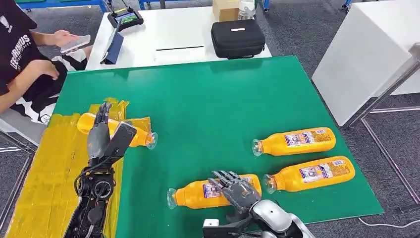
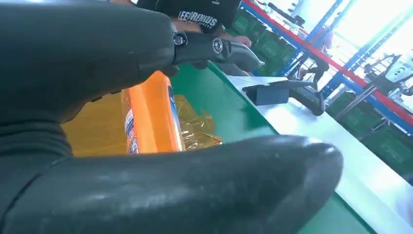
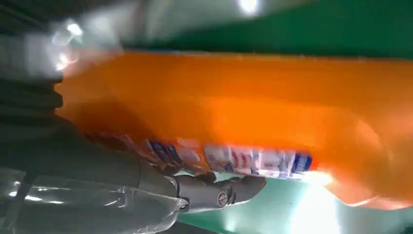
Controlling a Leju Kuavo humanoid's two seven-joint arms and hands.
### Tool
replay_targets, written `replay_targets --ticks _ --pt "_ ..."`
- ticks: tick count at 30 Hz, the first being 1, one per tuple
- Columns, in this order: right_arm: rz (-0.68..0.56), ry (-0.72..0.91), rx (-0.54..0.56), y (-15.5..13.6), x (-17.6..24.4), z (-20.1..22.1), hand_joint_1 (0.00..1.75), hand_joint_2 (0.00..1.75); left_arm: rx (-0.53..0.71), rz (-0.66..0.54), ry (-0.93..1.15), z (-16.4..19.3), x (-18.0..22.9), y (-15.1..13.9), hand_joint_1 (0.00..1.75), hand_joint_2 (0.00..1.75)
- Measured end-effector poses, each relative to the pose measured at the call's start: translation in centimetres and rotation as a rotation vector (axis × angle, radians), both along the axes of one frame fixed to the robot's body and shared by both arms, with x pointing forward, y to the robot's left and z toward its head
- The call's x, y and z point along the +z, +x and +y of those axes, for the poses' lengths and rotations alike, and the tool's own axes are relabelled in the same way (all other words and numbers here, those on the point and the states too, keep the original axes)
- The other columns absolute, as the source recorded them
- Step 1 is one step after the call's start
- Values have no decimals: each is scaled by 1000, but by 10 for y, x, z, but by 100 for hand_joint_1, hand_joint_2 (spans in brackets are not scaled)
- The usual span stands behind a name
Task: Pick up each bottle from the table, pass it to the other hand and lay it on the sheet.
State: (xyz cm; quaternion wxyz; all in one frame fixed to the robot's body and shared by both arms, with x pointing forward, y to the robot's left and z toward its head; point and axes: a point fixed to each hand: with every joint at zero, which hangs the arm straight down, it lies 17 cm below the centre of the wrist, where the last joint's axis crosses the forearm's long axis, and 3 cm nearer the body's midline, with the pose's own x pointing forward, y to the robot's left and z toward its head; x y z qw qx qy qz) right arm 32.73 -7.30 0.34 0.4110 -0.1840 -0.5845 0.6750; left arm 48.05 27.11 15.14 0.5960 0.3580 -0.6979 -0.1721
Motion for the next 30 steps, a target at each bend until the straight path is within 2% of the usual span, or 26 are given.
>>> replay_targets --ticks 8,16,17,18,30 --pt "-8 -99 -90 9 -16 -13 0 175 18 -10 -21 4 1 -1 0 0" --pt "-1 -106 -102 9 -19 -11 0 175 19 -11 -21 4 1 -1 0 0" --pt "1 -107 -102 9 -20 -11 19 175 18 -11 -21 3 2 -1 0 0" --pt "1 -107 -102 9 -20 -10 175 175 18 -11 -21 3 2 -1 0 0" --pt "-50 -131 -138 17 -18 -13 175 175 27 -24 -38 4 3 -2 0 0"
